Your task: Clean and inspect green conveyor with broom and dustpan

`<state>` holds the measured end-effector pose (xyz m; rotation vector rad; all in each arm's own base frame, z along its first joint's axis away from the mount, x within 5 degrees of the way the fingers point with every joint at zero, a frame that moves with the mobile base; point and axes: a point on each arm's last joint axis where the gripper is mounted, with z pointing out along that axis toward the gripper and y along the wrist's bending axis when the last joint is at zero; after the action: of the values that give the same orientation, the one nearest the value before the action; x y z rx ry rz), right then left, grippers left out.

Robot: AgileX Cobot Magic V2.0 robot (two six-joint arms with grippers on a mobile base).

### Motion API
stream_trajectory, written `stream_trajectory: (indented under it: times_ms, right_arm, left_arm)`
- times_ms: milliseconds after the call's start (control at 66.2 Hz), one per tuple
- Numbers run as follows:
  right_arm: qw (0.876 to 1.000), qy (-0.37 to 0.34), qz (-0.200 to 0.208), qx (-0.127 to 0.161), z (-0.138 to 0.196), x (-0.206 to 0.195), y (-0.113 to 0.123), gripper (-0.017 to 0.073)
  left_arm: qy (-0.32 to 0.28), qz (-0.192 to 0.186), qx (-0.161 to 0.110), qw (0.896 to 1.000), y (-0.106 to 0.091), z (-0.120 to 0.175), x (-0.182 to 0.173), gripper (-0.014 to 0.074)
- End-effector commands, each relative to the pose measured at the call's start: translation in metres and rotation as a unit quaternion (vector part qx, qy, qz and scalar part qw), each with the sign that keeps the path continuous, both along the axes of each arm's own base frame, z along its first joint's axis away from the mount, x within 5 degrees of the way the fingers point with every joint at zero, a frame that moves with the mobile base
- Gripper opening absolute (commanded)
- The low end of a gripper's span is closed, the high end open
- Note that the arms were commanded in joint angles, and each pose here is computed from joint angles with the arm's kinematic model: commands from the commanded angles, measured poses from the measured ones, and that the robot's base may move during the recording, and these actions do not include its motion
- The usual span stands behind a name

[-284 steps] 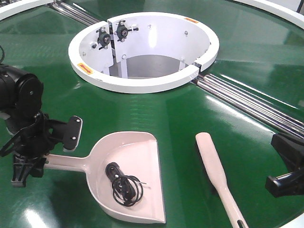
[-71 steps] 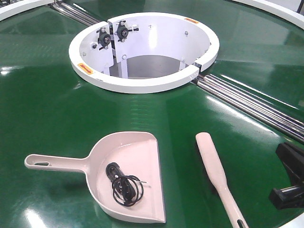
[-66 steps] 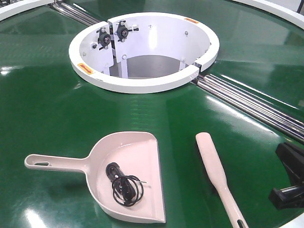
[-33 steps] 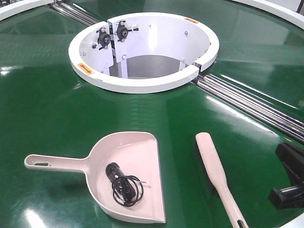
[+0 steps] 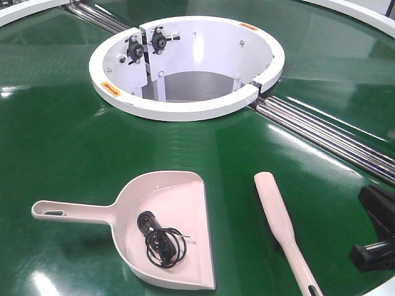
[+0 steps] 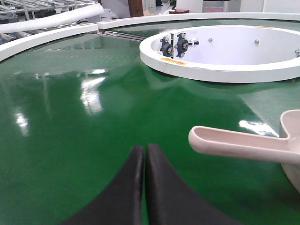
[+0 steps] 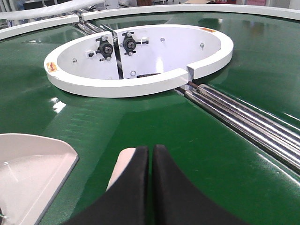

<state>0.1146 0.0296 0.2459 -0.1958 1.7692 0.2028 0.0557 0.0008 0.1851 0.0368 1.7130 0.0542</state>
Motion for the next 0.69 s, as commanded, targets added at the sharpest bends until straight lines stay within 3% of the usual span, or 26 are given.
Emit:
stream_trajectory:
  times_ms: [0,272,393,680]
  right_arm:
    - [0.999,-0.048,-0.006,0.010,0.016,0.003,0.000,-0.0006]
    - [0.998,-0.056,-0.006,0.010,0.017,0.003,-0.001,-0.0006]
    - [0.997,-0.071,-0.006,-0.025,0.018,0.003,-0.002,-0.0006]
    - [0.994,-0.048,-0.090,-0.029,0.017,-0.008,-0.023,-0.0006]
  left_arm:
    - [-0.032,0.002,-0.009,0.999,0.000,0.000,0.000,-0.0024]
    - [-0.032,0.002,-0.009,0.999,0.000,0.000,0.000,-0.0024]
    - [-0.032,0.002,-0.009,0.999,0.000,0.000,0.000,-0.0024]
    - [-0.032,0.002,-0.009,0.999,0.000,0.000,0.000,-0.0024]
